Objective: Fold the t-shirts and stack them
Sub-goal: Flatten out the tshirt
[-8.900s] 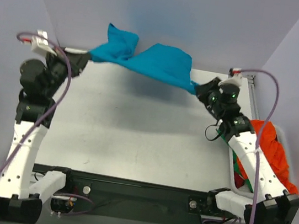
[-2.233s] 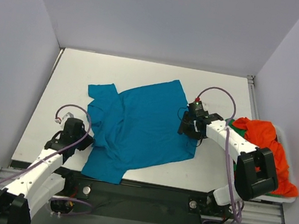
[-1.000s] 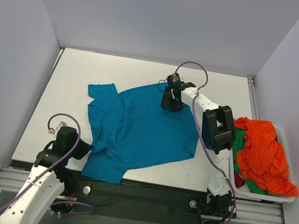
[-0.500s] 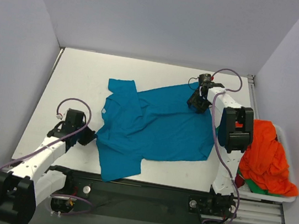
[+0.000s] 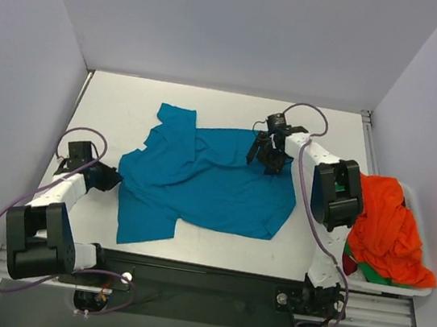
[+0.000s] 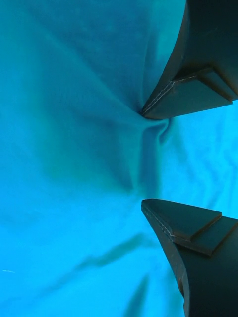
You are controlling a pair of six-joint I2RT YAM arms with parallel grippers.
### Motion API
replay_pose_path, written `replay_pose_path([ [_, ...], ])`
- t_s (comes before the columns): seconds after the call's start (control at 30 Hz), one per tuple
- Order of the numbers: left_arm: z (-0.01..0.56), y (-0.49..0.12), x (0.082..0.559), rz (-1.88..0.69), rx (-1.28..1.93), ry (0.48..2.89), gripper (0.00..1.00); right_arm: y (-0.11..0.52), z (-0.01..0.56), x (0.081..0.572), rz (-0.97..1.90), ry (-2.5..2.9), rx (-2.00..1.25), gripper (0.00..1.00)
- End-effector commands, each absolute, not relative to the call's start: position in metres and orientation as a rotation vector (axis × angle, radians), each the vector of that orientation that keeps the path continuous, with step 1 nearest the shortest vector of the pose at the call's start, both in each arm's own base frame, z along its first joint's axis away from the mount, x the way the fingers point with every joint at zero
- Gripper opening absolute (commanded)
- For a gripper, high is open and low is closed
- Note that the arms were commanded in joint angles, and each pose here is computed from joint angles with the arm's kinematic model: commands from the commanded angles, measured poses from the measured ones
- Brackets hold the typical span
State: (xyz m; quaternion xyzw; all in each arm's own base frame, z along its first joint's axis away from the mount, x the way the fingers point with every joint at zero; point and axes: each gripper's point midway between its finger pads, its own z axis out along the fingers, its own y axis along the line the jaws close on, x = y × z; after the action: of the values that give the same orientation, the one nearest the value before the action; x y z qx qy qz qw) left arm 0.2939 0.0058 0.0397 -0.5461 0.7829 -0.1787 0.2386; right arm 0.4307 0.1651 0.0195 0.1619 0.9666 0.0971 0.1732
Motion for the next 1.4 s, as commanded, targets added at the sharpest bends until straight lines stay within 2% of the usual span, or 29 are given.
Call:
replay_pose_path([
  [0.0, 0.073, 0.003, 0.322, -0.592, -1.339, 2.097, 0.21, 0.163, 0.054, 0.399, 0.263, 2.742, 0.399, 0.66],
  [0.03, 0.082, 0.003, 0.322, -0.586, -1.306, 2.081, 0.38, 0.158, 0.057, 0.393, 0.220, 2.727, 0.396, 0.67],
  [0.17, 0.094, 0.022, 0.302, -0.398, -1.259, 2.072, 0.50, 0.140, 0.069, 0.356, 0.184, 2.672, 0.468, 0.66],
  [0.2, 0.090, 0.028, 0.293, -0.333, -1.274, 2.081, 0.51, 0.132, 0.067, 0.335, 0.176, 2.670, 0.496, 0.66],
  [0.3, 0.088, 0.036, 0.282, -0.234, -1.256, 2.087, 0.53, 0.130, 0.078, 0.316, 0.239, 2.592, 0.555, 0.65],
  [0.43, 0.073, 0.035, 0.280, -0.203, -1.238, 2.157, 0.53, 0.120, 0.053, 0.270, 0.227, 2.597, 0.622, 0.64],
  [0.67, 0.051, 0.026, 0.278, -0.127, -1.218, 2.247, 0.50, 0.119, 0.035, 0.230, 0.318, 2.543, 0.693, 0.61],
  [0.87, 0.040, 0.013, 0.280, -0.175, -1.208, 2.273, 0.50, 0.107, 0.025, 0.214, 0.273, 2.542, 0.710, 0.61],
  [0.97, 0.033, 0.012, 0.279, -0.179, -1.212, 2.275, 0.45, 0.107, 0.020, 0.212, 0.250, 2.561, 0.690, 0.61],
  [1.07, 0.030, 0.008, 0.280, -0.197, -1.215, 2.285, 0.35, 0.107, 0.018, 0.212, 0.229, 2.566, 0.676, 0.61],
  [1.1, 0.030, 0.008, 0.279, -0.198, -1.216, 2.287, 0.28, 0.107, 0.019, 0.213, 0.221, 2.562, 0.670, 0.60],
  [1.2, 0.033, 0.007, 0.280, -0.213, -1.209, 2.279, 0.22, 0.108, 0.017, 0.210, 0.196, 2.575, 0.656, 0.61],
  [1.23, 0.035, 0.006, 0.282, -0.222, -1.204, 2.273, 0.15, 0.106, 0.016, 0.209, 0.175, 2.576, 0.652, 0.60],
  [1.37, 0.040, 0.002, 0.282, -0.262, -1.190, 2.261, 0.06, 0.105, 0.012, 0.203, 0.132, 2.579, 0.629, 0.60],
])
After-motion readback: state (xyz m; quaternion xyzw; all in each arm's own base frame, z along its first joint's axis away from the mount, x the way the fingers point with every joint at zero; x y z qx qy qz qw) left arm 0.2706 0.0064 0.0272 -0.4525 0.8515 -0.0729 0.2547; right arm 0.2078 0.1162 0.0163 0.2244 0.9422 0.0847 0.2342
